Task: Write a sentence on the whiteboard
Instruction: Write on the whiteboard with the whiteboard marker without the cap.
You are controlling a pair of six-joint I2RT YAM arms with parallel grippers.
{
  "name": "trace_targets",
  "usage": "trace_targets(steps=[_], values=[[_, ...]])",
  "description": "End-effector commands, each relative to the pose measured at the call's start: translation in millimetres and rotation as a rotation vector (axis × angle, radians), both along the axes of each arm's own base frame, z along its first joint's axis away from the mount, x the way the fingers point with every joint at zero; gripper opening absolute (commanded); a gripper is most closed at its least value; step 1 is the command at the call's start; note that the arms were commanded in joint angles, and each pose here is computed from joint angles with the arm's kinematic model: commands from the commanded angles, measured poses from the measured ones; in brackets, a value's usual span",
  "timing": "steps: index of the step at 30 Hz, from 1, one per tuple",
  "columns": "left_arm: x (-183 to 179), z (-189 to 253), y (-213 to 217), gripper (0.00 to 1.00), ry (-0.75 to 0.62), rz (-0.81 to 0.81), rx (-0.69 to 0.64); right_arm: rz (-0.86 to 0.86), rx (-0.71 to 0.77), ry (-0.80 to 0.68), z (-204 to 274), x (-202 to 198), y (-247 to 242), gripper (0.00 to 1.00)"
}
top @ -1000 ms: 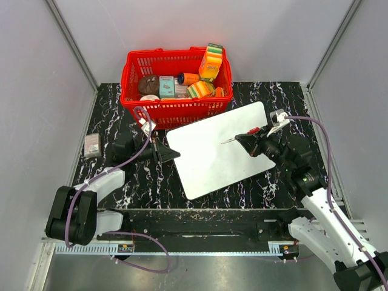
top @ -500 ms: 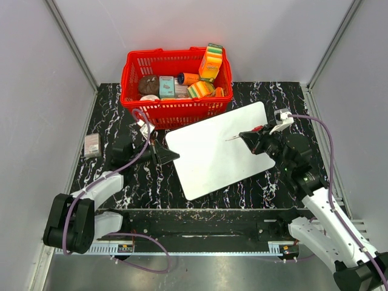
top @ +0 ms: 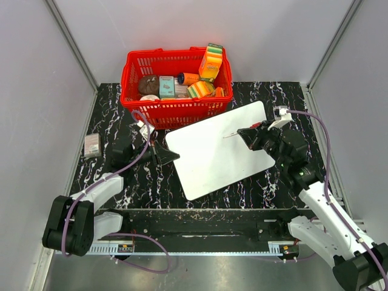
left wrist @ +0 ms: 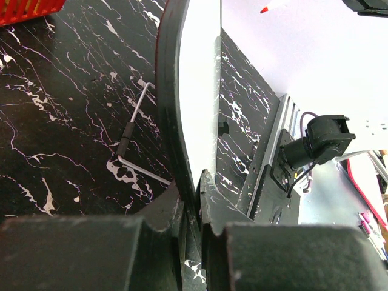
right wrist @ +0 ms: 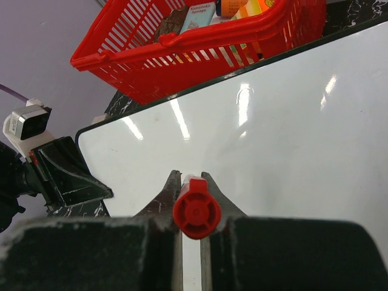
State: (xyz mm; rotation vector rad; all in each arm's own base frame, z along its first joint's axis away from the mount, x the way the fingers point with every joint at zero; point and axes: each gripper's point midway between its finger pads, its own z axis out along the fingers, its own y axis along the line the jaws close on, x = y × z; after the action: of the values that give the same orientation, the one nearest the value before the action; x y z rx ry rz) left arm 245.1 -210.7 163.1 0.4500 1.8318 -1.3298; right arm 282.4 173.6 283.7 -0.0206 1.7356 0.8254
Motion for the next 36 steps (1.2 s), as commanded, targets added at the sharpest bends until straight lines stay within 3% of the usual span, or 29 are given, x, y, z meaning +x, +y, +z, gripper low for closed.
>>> trace_targets(steps=[1,8,15,24,36], values=[[1.1,-28.2,3.5,0.0,-0.1,-0.007,0.112,0.015,0.035,-0.096,33.8,-3.6,1.7,0.0],[1.7,-29.7,3.4,0.0,-0.095,-0.008,0.114,0.06,-0.032,-0.145,42.5,-13.9,17.2,0.0],[3.0,-30.0,3.6,0.0,-0.097,-0.006,0.12,-0.001,-0.168,-0.142,33.7,-14.4,40.5,0.0],[5.6,-34.6,4.1,0.0,-0.085,-0.003,0.133,0.161,-0.152,-0.236,48.6,-25.0,73.3,0.0],[6.3,-34.8,4.3,0.0,-0.085,0.0,0.135,0.162,-0.135,-0.239,54.5,-30.7,69.5,0.0]])
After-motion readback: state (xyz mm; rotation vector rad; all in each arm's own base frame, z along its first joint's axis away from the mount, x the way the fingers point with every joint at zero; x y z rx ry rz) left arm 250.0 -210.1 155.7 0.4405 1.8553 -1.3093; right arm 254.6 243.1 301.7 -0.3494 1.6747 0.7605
